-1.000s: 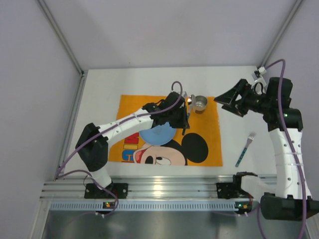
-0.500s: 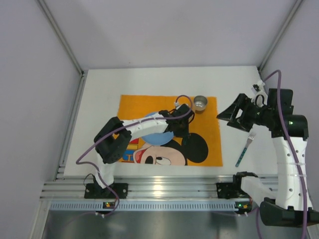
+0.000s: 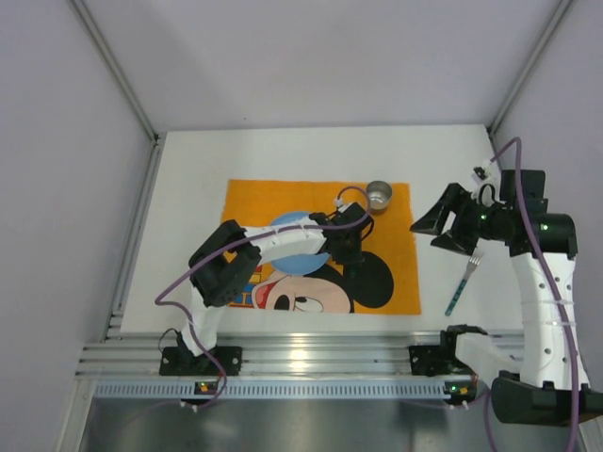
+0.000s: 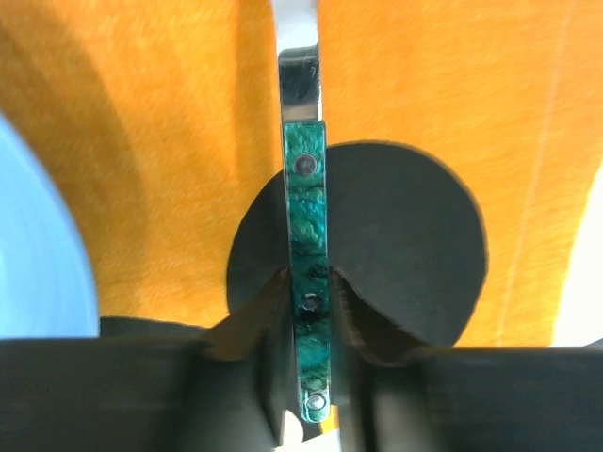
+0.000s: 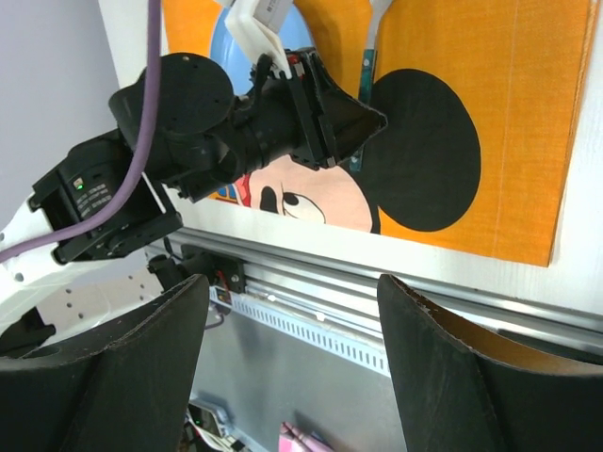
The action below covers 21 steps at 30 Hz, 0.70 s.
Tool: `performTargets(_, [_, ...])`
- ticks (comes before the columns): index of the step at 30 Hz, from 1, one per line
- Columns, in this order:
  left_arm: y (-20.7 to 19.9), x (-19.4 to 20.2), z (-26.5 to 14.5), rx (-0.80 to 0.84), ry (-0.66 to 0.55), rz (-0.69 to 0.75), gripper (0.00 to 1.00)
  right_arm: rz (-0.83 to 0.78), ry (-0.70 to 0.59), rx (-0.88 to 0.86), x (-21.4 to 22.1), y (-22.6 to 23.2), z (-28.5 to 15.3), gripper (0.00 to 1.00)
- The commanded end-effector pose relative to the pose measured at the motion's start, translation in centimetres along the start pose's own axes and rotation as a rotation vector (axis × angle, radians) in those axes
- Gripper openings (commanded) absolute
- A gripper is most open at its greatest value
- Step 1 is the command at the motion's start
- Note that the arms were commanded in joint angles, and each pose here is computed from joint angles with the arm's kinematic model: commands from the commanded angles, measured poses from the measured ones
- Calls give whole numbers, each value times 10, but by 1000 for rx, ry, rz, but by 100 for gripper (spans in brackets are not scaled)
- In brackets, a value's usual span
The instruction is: Set the dinner table for one person
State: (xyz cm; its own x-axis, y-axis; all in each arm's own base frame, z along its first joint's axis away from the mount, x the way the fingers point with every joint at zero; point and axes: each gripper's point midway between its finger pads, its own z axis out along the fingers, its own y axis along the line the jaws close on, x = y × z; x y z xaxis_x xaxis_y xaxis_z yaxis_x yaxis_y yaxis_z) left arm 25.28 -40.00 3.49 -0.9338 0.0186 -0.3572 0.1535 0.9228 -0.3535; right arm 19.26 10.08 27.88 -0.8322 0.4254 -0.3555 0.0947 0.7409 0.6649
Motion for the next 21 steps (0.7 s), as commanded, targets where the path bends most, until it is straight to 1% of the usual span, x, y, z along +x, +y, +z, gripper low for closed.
performTargets(1, [-30, -25, -9, 63, -47, -35, 31, -5, -7, 26, -5, -6, 3, 72])
performTargets(2, [-39, -28, -13, 87, -42, -36, 34, -4, -12, 34, -6, -7, 3, 72])
performTargets(3, [-40, -27, -15, 85, -30, -34, 37, -1, -10, 39, -8, -9, 4, 72])
performTargets(4, [-41, -27, -15, 83, -23, -32, 46, 0, -10, 46, -9, -10, 5, 72])
performTargets(5, [-46, -32, -19, 92, -31, -32, 52, 0, -16, 56, -11, -11, 5, 72])
performTargets(7, [-44, -34, -24, 80, -24, -28, 59, 7, -17, 69, -14, -14, 7, 72])
performTargets(8, [-51, -36, -31, 107, -9, -26, 66, 11, -22, 77, -16, -15, 8, 72])
performTargets(10, [-53, -46, -44, 124, -10, -41, 73, 19, -24, 91, -19, -19, 9, 72])
performTargets(14, [-52, -75, -81, 153, -69, -40, 81, 55, -74, 197, -33, -40, 8, 73])
performTargets(16, [-45, -94, -104, 157, -124, -43, 84, 81, -89, 239, -37, -52, 7, 73])
performTargets(17, [-38, -97, -108, 145, -135, -31, 84, 103, -110, 283, -43, -64, 5, 73])
performTargets(18, [-30, -111, -124, 151, -173, -42, 84, 124, -100, 313, -43, -74, 8, 73])
performTargets(20, [-13, -115, -130, 135, -190, -37, 85, 151, -101, 362, -47, -89, 12, 73])
performTargets(21, [-3, -129, -144, 144, -237, -56, 85, 166, -94, 374, -46, -95, 16, 73])
